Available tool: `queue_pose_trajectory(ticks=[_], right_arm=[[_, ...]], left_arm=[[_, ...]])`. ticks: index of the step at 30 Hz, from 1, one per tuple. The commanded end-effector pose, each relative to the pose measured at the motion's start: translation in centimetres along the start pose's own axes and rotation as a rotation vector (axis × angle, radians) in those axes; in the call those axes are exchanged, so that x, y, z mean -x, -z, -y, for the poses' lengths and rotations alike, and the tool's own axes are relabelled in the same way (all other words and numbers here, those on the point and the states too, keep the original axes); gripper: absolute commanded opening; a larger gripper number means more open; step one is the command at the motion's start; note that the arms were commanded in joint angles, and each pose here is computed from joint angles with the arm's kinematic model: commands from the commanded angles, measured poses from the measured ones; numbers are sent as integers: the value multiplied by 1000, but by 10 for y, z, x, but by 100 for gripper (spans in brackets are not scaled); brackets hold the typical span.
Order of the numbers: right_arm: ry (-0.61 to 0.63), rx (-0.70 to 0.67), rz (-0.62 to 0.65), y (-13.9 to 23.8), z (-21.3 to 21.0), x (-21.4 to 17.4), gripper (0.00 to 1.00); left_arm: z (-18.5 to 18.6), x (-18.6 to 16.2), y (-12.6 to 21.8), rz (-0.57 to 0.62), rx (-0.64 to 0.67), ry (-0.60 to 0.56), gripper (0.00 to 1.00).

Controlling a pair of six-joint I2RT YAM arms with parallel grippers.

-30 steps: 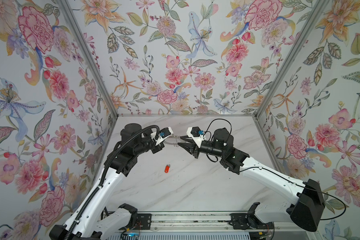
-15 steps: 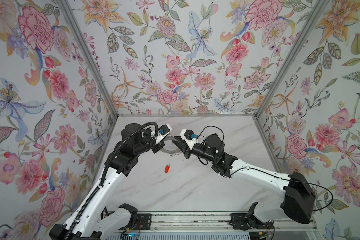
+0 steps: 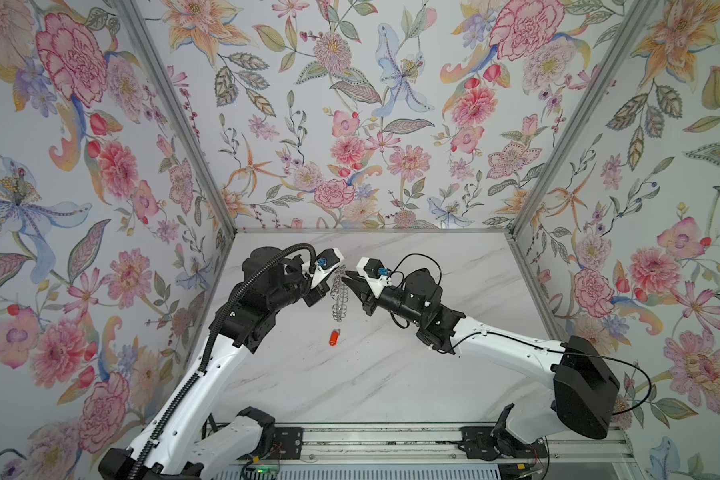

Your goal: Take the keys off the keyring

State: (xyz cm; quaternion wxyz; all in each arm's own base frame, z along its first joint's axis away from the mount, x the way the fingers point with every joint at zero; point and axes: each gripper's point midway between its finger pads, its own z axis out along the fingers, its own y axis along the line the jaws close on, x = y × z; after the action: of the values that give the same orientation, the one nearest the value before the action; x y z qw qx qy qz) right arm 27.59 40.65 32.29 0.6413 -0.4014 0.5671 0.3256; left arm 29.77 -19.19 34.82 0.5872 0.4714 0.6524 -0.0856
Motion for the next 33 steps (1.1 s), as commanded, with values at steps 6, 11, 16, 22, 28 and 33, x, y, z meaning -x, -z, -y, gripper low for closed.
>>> queue_pose_trajectory(ticks=[6, 11, 16, 22, 28, 33], right_arm=[[-18, 58, 70, -8, -6, 19, 18], [-29, 47, 80, -9, -1, 20, 17], [-34, 37, 82, -9, 3, 22, 17], [-39, 39, 88, -9, 5, 23, 15], [-46, 37, 102, -8, 7, 28, 15], [-51, 35, 103, -8, 8, 28, 15]], left_arm=[[-4, 21, 8, 63, 18, -14, 0], [-3, 25, 9, 75, 12, -15, 0], [-2, 24, 9, 77, 6, -17, 0], [-1, 25, 8, 77, 1, -20, 0], [0, 23, 7, 75, -5, -19, 0], [0, 24, 7, 76, -7, -20, 0]])
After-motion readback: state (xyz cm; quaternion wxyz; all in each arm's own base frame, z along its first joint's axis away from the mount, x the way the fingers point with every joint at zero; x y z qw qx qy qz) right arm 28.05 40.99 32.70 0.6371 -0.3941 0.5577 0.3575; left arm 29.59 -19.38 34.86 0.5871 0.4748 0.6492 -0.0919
